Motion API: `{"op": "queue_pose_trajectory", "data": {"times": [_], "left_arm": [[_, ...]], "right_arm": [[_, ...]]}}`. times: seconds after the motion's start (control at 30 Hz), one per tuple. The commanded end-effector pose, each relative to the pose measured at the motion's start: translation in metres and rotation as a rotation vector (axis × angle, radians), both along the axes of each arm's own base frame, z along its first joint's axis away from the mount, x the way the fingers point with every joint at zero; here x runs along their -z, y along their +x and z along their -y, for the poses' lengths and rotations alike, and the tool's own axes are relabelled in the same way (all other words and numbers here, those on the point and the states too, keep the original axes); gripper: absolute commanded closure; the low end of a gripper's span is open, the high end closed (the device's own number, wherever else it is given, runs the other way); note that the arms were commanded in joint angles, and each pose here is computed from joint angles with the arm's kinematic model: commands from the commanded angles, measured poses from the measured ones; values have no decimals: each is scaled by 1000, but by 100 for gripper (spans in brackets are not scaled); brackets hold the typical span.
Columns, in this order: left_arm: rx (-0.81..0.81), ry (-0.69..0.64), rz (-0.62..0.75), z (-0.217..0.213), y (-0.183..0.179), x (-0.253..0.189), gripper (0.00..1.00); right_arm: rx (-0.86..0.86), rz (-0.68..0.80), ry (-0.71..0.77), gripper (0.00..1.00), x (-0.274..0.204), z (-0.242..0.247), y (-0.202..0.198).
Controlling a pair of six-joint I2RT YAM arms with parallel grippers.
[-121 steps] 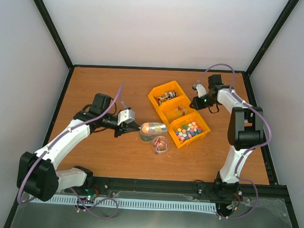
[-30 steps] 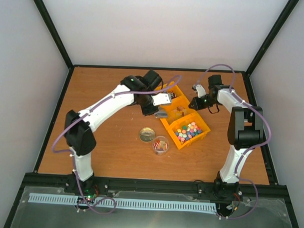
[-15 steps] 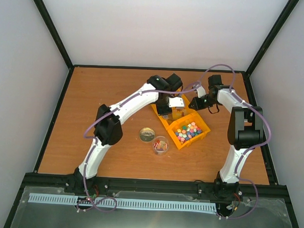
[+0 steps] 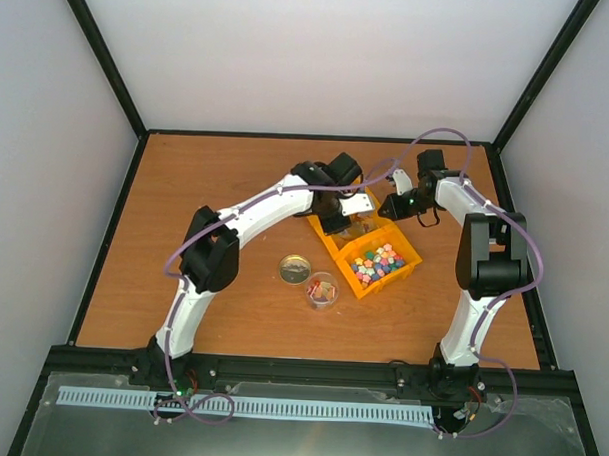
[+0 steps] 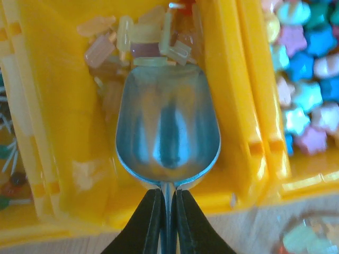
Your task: Pack the candies
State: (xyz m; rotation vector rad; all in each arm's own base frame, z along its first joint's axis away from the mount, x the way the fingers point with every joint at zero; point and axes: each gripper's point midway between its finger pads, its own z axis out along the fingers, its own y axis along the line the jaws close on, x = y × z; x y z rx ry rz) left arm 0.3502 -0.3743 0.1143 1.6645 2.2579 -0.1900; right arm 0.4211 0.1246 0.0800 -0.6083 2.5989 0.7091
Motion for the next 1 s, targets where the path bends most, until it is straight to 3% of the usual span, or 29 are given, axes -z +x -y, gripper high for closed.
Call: {"op": "queue_pose_trajectory", "data": {"times": [0.0,0.33,0.97], "left_arm": [[-39,-143,-104,26,-4,42,99],[-69,-426,-70,36,16,36,99],[-66,-653,155,-15,8,-13,99]], "right_arm": [[-5,-113,1,97,25,-8,-18],[-9,-117,-7,97,28,-7,-19],[-7,-97,-37,97,27,-1,-15]]}}
